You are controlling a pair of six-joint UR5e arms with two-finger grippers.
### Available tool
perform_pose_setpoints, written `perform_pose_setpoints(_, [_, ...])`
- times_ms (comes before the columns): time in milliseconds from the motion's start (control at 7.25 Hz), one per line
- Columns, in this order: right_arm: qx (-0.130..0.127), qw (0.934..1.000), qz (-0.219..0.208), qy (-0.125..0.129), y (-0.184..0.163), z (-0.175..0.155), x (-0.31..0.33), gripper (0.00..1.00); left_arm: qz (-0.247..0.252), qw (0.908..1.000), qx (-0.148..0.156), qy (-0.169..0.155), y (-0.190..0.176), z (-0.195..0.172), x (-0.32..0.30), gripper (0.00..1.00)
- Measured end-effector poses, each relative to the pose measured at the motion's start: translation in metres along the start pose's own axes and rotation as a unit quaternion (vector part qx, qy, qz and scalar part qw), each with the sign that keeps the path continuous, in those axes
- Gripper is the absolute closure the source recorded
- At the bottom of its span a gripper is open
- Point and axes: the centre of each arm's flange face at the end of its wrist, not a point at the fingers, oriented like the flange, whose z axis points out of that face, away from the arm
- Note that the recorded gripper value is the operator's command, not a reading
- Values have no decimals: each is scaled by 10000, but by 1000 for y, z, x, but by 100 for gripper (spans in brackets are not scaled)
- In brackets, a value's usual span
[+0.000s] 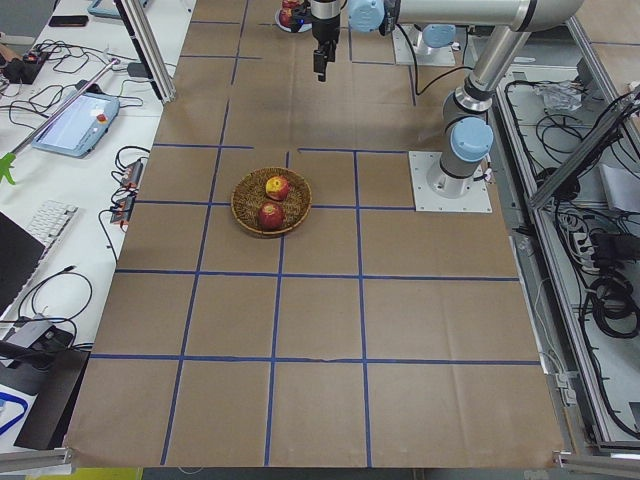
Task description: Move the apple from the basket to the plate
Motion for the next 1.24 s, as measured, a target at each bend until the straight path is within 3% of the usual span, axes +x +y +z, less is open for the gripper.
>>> perform_pose_setpoints(690, [1, 10000, -3, -5, 0, 0, 0, 0, -151, 9996, -207, 123, -12, 25, -12, 1])
perform_pose_setpoints(966, [1, 10000, 0, -6, 0, 0, 0, 0, -147, 9996, 182, 188, -27, 47, -17, 1])
perform_pose_setpoints(1241, [2, 10000, -1, -14, 0, 0, 0, 0, 227, 9991, 340, 146, -38, 79, -23, 1])
